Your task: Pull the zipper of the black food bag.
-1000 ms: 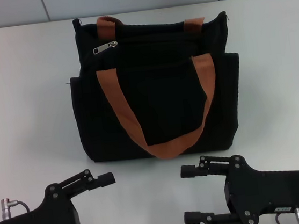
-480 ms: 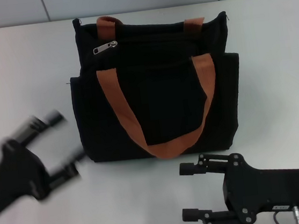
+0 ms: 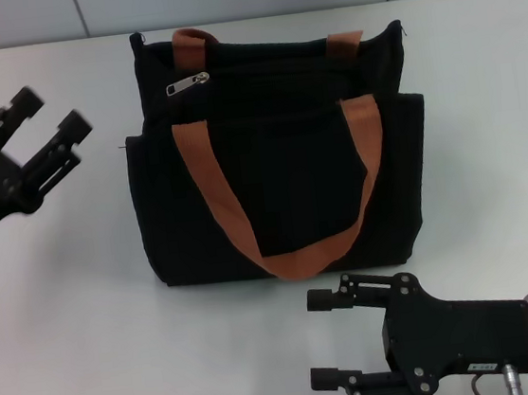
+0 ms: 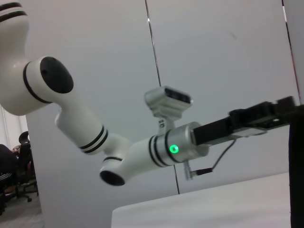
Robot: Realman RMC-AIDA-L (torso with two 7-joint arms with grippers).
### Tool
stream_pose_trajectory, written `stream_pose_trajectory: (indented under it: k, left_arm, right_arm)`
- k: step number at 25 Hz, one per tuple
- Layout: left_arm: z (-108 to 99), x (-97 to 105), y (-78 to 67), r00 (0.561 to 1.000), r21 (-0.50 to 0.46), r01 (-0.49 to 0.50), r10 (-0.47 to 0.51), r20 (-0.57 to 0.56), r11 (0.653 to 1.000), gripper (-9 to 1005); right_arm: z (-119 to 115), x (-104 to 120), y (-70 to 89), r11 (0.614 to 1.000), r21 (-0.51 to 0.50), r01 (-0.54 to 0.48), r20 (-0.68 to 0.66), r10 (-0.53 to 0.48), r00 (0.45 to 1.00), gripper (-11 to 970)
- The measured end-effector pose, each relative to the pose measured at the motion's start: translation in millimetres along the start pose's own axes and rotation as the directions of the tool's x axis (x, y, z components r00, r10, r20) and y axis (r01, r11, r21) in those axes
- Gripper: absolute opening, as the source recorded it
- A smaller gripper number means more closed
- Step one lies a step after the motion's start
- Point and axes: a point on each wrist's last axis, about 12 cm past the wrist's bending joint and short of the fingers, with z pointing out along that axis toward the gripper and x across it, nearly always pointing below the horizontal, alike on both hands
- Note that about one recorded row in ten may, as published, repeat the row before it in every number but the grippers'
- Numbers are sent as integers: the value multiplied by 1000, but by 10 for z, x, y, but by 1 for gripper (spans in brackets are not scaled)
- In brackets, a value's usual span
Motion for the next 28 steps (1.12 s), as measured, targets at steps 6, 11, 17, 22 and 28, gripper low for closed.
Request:
stream_pose_trajectory:
  k: [6,11,17,22,28]
  left_arm:
    - [282,-48,94,992,77,-23,32,-121,997,799]
    - [496,-75,117,971,156,-47,82,-223,987,789]
    - [711,-81,105,960,205,-73,124,-251,976,769]
    - [803,-109,108,962,212,-78,130,-240,974,753]
    - [854,-151,120,966,211,-92,139,-218,973,733]
  right_arm:
    - [5,-2,-4,1000,1,1,1,-1,1000,730]
    - [26,-22,-30,1000,-7,8,1,-8,1000,730]
    - [76,-46,-48,1000,-22,10,8,-10,1000,728]
    - [101,-40,-62,1000,-16,8,2,-8,1000,720]
    - [109,-28,-87,1000,8,7,-6,-7,1000,712]
